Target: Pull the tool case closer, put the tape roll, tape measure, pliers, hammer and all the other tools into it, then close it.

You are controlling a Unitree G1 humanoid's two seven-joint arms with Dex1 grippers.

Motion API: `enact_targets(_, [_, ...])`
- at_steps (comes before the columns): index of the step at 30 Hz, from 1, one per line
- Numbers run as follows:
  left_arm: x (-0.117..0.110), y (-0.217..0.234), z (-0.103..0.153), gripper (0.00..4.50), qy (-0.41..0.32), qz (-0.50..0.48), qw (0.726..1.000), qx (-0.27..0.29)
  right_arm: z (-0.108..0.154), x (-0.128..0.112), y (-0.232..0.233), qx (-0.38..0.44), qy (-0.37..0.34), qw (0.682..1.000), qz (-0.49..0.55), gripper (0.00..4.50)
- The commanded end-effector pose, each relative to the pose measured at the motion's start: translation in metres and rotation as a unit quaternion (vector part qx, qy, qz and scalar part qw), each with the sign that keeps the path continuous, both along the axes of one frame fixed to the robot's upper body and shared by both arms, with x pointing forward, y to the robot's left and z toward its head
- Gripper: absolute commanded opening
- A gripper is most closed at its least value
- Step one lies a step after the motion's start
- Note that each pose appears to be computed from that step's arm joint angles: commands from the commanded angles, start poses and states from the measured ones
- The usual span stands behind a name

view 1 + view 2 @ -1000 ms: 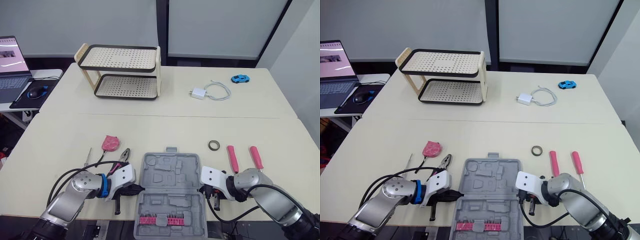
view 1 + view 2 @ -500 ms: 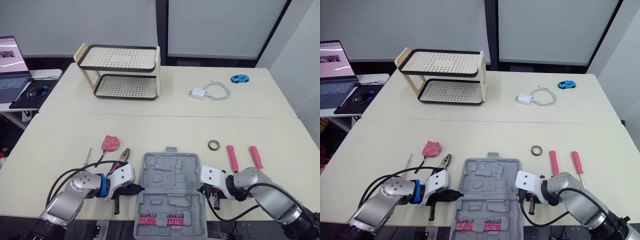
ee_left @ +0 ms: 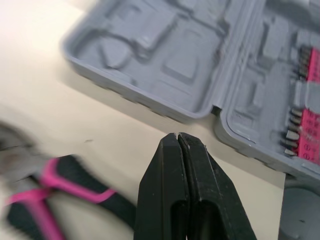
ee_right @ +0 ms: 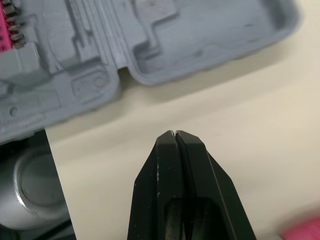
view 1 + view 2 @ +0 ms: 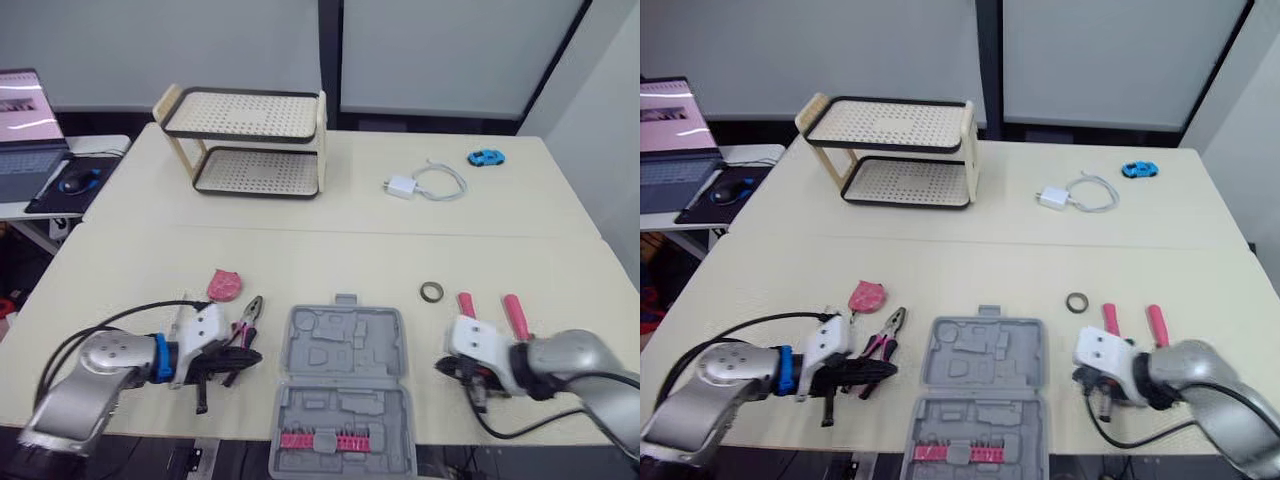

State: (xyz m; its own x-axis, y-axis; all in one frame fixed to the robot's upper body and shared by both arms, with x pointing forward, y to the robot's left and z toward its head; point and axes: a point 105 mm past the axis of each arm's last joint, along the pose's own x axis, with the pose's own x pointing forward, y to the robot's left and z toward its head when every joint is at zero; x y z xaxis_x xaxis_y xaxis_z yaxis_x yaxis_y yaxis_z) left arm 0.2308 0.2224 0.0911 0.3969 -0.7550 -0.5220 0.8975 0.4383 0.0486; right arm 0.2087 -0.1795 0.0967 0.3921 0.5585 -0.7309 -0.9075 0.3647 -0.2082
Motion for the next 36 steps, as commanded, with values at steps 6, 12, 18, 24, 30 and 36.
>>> enact_targets(6, [0.004, 0.099, 0.015, 0.39, -0.036, 0.216, 0.976, 0.003, 0.043, -0.015, -0.088, -0.019, -0.097, 0.988, -0.117, 0.0])
enact_targets(12, [-0.011, 0.153, 0.002, 2.11, -0.029, 0.337, 0.941, -0.006, 0.044, -0.038, -0.153, -0.026, -0.091, 0.973, -0.21, 1.23])
enact_targets(18, [-0.038, 0.18, -0.022, 3.94, 0.011, 0.398, 0.917, 0.002, 0.034, -0.052, -0.181, -0.038, -0.077, 0.966, -0.244, 2.38])
enact_targets(24, [-0.049, 0.184, -0.027, 4.5, 0.02, 0.409, 0.912, 0.002, 0.037, -0.047, -0.178, -0.028, -0.082, 0.967, -0.24, 3.56])
enact_targets(30, [-0.051, 0.183, -0.021, 4.5, 0.011, 0.395, 0.919, 0.005, 0.045, -0.036, -0.172, -0.024, -0.094, 0.97, -0.224, 4.47])
enact_targets(36, [-0.031, 0.135, 0.0, 4.5, -0.021, 0.275, 0.961, -0.007, 0.064, -0.005, -0.118, 0.011, -0.113, 0.983, -0.141, 4.47])
